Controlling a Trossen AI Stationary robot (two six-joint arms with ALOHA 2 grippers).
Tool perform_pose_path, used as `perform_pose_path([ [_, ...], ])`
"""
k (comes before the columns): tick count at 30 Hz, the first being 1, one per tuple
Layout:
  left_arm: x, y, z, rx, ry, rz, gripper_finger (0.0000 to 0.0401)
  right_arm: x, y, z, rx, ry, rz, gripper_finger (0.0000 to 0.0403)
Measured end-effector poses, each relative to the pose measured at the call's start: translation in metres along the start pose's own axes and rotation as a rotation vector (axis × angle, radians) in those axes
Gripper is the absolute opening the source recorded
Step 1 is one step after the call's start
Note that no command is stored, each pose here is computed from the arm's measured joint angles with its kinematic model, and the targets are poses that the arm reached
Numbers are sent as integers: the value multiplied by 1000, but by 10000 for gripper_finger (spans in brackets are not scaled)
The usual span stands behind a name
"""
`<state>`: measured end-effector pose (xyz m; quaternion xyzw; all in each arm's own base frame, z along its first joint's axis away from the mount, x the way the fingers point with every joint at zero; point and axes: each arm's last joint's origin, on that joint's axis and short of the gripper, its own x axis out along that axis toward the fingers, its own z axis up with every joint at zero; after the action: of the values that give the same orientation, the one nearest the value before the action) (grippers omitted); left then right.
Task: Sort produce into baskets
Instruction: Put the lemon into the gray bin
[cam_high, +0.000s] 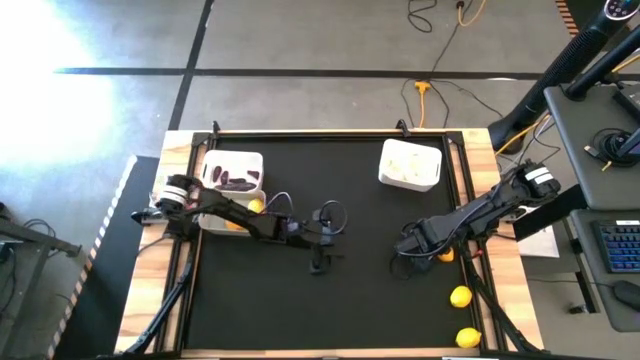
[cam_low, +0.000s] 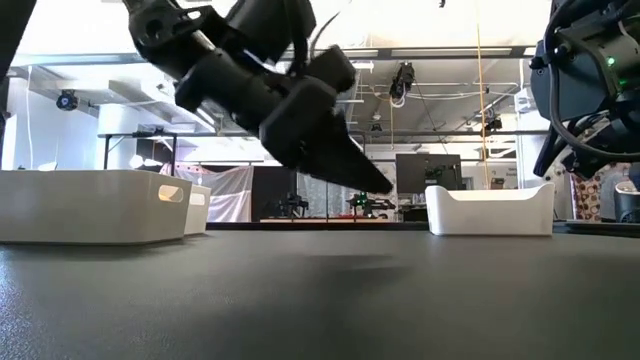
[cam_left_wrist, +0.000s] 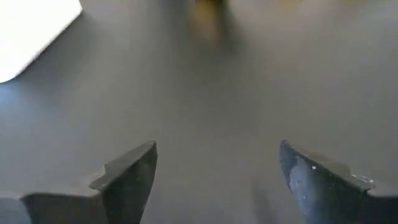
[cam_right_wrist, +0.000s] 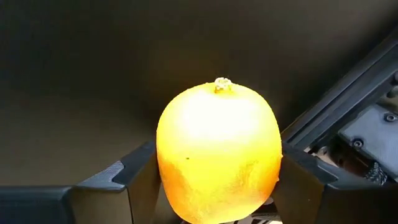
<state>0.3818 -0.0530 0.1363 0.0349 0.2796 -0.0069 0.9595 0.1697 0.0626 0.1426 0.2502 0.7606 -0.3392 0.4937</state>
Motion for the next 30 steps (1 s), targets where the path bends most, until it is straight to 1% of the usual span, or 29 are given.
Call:
perform_pose_path([
  [4, 14, -3, -12, 4, 31, -39, 304, -3, 2, 1, 57, -16, 8, 244],
  [6, 19, -5, -16, 3, 22, -53, 295, -13, 8, 1, 49, -35, 49, 241],
  [8, 21, -5, -19, 1, 27, -56, 285, -29, 18, 3, 18, -85, 121, 235],
  [10, 22, -5, -20, 1, 29, -56, 276, -49, 30, 7, -45, -213, 213, 231],
  [12, 21, -5, -20, 4, 27, -56, 267, -73, 44, 11, -132, -399, 320, 231],
  [14, 18, -5, -16, 10, 13, -57, 259, -93, 54, 15, -205, -575, 393, 234],
  [16, 14, -4, -11, 9, 0, -62, 253, -105, 62, 20, -258, -691, 460, 235],
  [20, 2, -3, -2, -1, 12, -73, 246, -120, 76, 27, -331, -858, 624, 233],
  [23, -13, -1, 4, -2, -1, -73, 244, -119, 86, 32, -378, -954, 710, 232],
  [26, -34, 2, 8, -8, -51, -73, 244, -115, 92, 37, -375, -1012, 784, 233],
  [30, -60, 6, 15, -10, -146, -66, 244, -113, 94, 47, -341, -1048, 824, 233],
])
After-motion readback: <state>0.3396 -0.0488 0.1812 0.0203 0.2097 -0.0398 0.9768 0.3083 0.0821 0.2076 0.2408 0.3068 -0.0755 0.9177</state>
